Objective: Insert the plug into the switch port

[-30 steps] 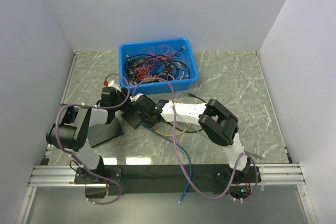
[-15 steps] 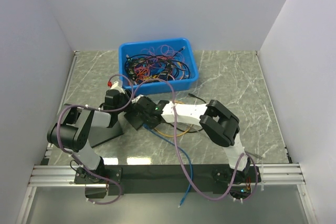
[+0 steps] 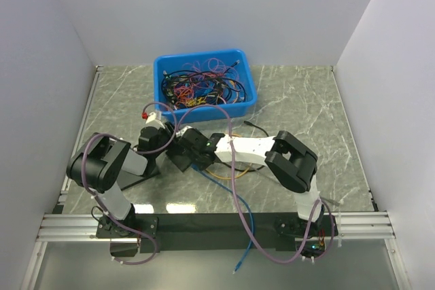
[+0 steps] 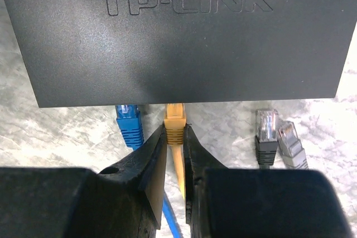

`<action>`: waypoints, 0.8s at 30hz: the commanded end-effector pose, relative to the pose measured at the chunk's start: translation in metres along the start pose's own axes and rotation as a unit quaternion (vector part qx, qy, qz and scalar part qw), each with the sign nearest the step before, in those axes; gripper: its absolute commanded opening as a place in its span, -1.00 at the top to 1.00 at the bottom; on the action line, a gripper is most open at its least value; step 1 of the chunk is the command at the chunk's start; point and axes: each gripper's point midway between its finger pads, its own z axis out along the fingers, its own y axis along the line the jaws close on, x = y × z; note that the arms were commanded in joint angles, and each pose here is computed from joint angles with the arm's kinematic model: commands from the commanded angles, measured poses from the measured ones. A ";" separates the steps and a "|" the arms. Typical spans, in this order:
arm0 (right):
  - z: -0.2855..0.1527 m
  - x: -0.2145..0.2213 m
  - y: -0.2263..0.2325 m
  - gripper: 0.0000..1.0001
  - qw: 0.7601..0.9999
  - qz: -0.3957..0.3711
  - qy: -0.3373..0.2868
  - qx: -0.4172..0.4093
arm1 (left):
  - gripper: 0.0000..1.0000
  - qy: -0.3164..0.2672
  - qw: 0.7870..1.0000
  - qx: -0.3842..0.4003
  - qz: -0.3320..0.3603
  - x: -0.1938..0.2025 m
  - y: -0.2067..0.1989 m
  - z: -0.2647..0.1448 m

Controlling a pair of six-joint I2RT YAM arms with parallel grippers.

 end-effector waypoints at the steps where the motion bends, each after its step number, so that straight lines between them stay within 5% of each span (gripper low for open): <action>1: 0.001 -0.028 -0.004 1.00 0.997 0.016 -0.068 0.015 | 0.04 0.138 0.990 0.002 -0.035 0.084 0.006 -0.026; 24: -0.025 -0.067 -0.016 1.00 0.983 0.027 -0.179 0.032 | 0.10 0.140 0.990 -0.005 0.019 0.100 -0.006 -0.035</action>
